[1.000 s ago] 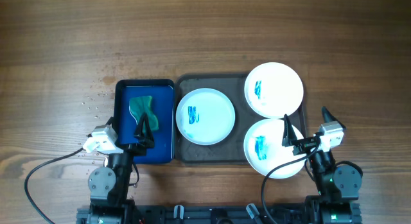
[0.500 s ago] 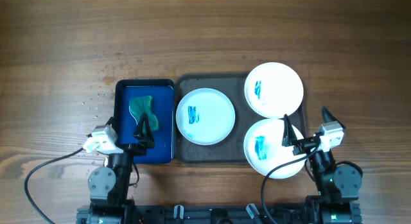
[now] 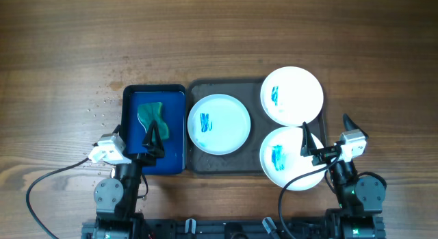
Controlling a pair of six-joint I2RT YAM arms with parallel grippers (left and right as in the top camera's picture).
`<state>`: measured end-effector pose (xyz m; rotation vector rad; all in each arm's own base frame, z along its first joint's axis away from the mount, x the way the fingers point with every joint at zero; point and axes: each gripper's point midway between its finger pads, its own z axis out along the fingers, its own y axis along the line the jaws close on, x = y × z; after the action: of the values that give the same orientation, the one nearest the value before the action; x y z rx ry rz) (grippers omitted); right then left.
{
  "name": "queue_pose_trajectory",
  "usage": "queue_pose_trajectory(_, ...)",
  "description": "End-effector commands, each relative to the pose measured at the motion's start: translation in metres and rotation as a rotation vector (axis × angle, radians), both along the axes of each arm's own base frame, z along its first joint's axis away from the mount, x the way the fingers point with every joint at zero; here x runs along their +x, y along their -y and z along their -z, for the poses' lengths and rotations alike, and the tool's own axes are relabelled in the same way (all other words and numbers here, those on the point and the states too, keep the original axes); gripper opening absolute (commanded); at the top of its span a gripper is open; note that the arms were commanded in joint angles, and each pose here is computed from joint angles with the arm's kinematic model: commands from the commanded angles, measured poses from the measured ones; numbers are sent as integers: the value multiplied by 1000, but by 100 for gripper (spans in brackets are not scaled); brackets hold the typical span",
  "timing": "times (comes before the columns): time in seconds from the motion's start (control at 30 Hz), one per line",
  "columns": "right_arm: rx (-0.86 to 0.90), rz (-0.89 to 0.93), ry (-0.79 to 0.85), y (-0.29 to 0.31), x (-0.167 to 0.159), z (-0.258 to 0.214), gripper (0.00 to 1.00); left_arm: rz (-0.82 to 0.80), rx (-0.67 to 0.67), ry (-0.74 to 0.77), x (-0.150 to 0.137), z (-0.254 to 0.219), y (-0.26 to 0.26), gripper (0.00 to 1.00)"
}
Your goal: Clean dirty plates on tray and stack at the side
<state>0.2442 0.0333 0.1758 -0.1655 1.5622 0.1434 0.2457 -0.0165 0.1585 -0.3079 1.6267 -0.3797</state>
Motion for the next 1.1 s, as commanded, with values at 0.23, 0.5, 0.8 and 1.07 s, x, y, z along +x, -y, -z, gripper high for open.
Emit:
queue_pose_trajectory(0.23, -12, 1, 2, 0, 0, 0, 100, -15, 2, -3, 0, 2, -3, 100)
queue_pose_trajectory(0.5, -12, 1, 2, 0, 0, 0, 100, -15, 2, -3, 0, 2, -3, 100)
queue_pose_trajectory(0.8, -12, 1, 2, 0, 0, 0, 100, -15, 1, 6, 0, -1, -3, 100)
queue_pose_trajectory(1.07, -12, 1, 2, 0, 0, 0, 100, 40, -8, 70, 0, -18, 7, 100)
